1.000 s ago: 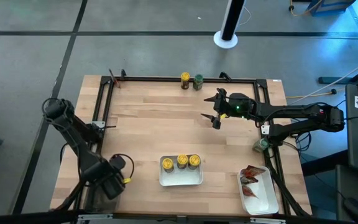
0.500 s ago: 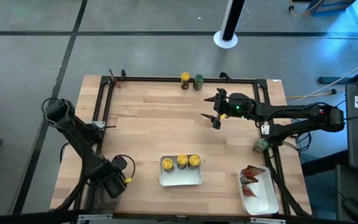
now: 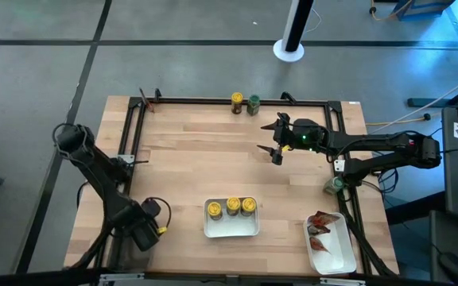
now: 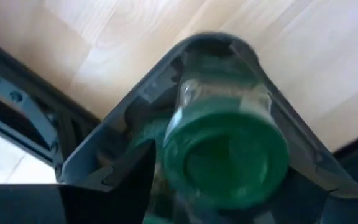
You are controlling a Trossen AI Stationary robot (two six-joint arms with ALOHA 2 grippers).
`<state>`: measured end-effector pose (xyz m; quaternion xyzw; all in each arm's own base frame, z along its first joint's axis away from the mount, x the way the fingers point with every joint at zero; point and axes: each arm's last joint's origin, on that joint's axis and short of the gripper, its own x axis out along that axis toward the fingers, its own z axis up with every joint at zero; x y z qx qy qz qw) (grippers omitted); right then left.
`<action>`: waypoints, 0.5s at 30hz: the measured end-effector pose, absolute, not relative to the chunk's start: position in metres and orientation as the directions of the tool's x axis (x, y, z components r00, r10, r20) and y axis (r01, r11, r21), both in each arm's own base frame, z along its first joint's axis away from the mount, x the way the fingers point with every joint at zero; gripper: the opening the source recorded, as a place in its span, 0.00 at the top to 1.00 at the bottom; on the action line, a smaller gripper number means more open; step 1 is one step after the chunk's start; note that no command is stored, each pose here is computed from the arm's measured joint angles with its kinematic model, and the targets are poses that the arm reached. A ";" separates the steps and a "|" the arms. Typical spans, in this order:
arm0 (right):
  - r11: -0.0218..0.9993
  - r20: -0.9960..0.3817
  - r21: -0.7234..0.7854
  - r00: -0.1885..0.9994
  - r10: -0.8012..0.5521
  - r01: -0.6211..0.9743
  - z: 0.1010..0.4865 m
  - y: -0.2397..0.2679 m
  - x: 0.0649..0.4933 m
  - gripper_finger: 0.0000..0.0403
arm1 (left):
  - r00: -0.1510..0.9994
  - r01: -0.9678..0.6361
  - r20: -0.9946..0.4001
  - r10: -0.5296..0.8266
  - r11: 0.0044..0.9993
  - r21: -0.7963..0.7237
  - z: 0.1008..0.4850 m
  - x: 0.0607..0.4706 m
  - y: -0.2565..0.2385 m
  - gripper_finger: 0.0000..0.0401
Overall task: Sort spices by type
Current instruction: Put the top left green seasoning bottle into the black bin, then put the top green seasoning bottle into the black bin
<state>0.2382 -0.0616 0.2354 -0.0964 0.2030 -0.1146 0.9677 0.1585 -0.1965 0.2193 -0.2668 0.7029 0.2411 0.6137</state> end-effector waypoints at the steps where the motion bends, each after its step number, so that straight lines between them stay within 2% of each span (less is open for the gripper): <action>1: 0.955 -0.371 -0.233 0.891 -0.261 0.182 0.235 -0.062 0.238 0.17 | -0.099 -0.678 -0.991 -0.088 0.735 0.002 0.223 0.157 -0.195 0.38; 9: 0.955 -0.370 -0.233 0.892 -0.261 0.182 0.235 -0.062 0.238 0.17 | 0.024 -0.764 -0.982 -0.186 0.630 -0.139 0.258 0.146 -0.179 0.38; 15: 0.955 -0.370 -0.233 0.892 -0.261 0.183 0.235 -0.062 0.238 0.17 | 0.285 -0.768 -0.949 -0.131 0.561 -0.308 0.281 0.140 -0.162 0.38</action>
